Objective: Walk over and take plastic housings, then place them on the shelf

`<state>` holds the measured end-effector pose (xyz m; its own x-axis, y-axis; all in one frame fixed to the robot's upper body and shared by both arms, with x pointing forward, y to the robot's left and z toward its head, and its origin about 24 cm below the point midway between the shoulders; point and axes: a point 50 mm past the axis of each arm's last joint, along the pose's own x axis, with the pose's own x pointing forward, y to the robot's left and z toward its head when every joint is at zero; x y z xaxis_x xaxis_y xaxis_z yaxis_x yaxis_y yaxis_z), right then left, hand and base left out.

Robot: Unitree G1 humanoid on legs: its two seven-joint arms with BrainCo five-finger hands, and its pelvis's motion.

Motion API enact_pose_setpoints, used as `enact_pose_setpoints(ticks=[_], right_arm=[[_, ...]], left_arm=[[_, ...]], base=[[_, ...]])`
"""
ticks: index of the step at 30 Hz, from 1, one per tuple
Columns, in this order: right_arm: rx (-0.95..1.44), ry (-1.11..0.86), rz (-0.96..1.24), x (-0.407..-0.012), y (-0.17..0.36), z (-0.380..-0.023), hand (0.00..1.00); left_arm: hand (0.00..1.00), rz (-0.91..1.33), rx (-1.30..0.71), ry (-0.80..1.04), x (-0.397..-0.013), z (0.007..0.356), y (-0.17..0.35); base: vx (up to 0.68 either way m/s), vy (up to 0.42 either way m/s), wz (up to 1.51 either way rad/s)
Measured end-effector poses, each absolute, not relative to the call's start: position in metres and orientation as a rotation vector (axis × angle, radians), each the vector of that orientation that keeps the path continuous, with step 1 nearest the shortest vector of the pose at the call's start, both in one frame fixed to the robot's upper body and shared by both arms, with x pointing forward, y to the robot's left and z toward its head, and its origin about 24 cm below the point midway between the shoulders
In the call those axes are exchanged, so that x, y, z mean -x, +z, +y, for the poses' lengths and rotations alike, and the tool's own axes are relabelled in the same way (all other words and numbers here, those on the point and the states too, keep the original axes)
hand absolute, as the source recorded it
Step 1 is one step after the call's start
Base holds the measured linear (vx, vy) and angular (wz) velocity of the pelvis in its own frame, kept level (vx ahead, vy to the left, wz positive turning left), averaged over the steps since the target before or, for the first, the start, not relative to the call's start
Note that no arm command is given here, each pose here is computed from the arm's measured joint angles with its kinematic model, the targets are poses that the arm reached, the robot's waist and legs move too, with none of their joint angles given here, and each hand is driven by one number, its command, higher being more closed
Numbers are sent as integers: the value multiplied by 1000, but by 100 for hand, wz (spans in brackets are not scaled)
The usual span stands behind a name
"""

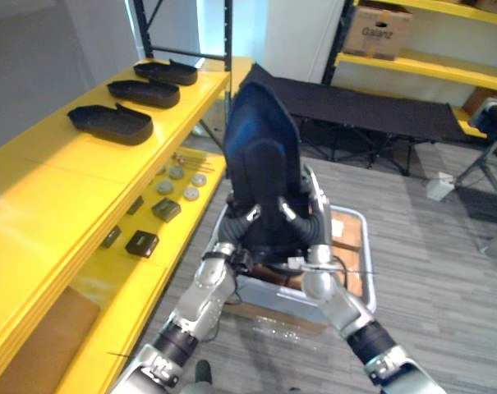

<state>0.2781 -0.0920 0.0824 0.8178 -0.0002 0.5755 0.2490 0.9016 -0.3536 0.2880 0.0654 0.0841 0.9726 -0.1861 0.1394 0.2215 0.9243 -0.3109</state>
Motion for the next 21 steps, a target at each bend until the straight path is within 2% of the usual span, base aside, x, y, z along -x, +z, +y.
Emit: enact_pose_setpoints(ticks=[3, 6, 11, 21], right_arm=[[357, -78, -591, -272, 84, -90, 0], [265, -34, -586, -270, 90, -88, 0], [114, -56, -568, -274, 103, -99, 0], [-146, -229, -536, -278, 108, -150, 0]], left_arm=[[100, -220, 308, -155, -288, 72, 103], [100, -392, 376, -75, -285, 82, 133], [100, -539, 449, 25, -281, 96, 155], [100, -540, 326, 317, -276, 133, 141]], base=[[-3, 0, -1], [-22, 3, -9], [-51, -1, 4], [-111, 13, -1]])
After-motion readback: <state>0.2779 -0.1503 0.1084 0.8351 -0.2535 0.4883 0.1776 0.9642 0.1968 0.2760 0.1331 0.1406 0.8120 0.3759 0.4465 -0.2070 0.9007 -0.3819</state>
